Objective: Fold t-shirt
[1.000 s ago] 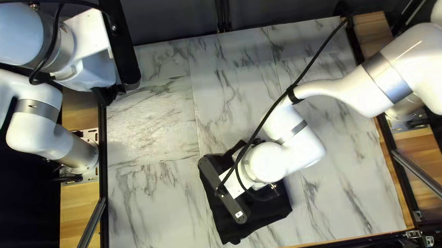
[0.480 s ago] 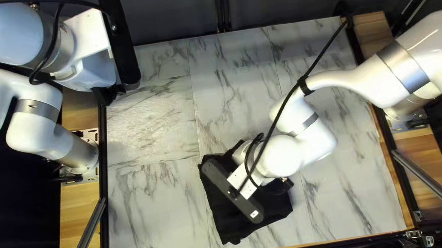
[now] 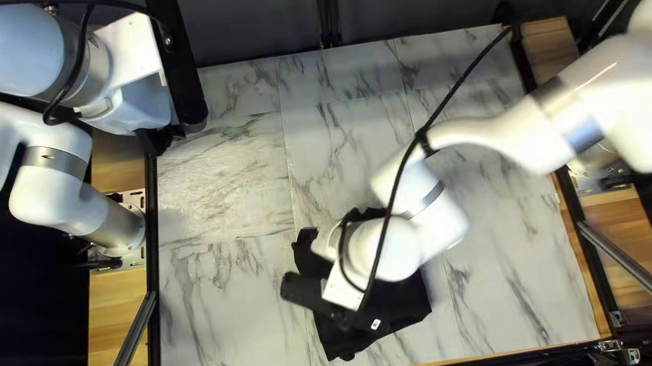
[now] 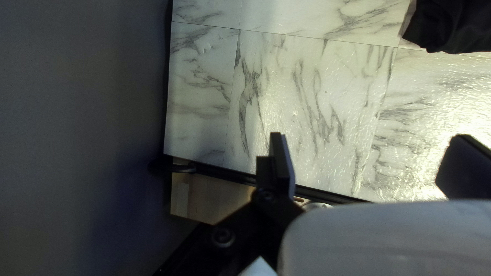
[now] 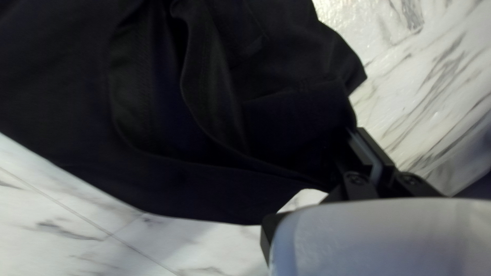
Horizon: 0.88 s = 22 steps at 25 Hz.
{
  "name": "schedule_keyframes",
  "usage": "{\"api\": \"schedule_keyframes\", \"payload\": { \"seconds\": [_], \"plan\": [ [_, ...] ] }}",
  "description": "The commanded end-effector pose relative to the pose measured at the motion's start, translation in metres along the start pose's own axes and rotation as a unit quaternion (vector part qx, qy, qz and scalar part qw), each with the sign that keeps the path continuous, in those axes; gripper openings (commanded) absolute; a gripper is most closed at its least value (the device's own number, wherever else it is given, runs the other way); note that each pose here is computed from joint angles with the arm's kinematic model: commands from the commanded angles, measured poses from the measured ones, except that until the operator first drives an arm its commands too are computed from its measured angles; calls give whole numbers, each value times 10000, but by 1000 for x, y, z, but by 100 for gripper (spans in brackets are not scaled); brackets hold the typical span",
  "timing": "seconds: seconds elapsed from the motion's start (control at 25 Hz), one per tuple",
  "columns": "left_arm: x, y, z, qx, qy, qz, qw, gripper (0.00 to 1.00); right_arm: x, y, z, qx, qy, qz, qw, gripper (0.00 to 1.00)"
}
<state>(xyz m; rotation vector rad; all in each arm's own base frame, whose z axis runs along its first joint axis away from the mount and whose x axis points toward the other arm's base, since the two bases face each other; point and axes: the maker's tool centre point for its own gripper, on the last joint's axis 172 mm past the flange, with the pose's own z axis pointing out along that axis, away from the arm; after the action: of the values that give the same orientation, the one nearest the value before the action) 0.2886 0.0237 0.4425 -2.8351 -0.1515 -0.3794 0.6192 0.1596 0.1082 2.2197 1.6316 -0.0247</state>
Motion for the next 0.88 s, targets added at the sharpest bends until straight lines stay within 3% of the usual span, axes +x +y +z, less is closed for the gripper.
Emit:
{"api": "schedule_keyframes", "payload": {
  "seconds": [0.04,0.24,0.4,0.6,0.72,0.88],
  "plan": [
    [0,0,0,0,0,0,10000,100,-3,-5,-7,61,-9,-42,10000,100],
    [0,0,0,0,0,0,10000,100,-22,-33,-33,-71,83,397,9992,100],
    [0,0,0,0,0,0,10000,100,-34,-55,-40,-71,147,441,9989,100],
    [0,0,0,0,0,0,10000,100,-25,-70,-40,3,203,-180,9996,100],
    [0,0,0,0,0,0,10000,100,-12,-92,-32,40,324,-750,9966,100],
    [0,0,0,0,0,0,10000,100,-13,-94,-31,44,333,-770,9965,100]
  ]
}}
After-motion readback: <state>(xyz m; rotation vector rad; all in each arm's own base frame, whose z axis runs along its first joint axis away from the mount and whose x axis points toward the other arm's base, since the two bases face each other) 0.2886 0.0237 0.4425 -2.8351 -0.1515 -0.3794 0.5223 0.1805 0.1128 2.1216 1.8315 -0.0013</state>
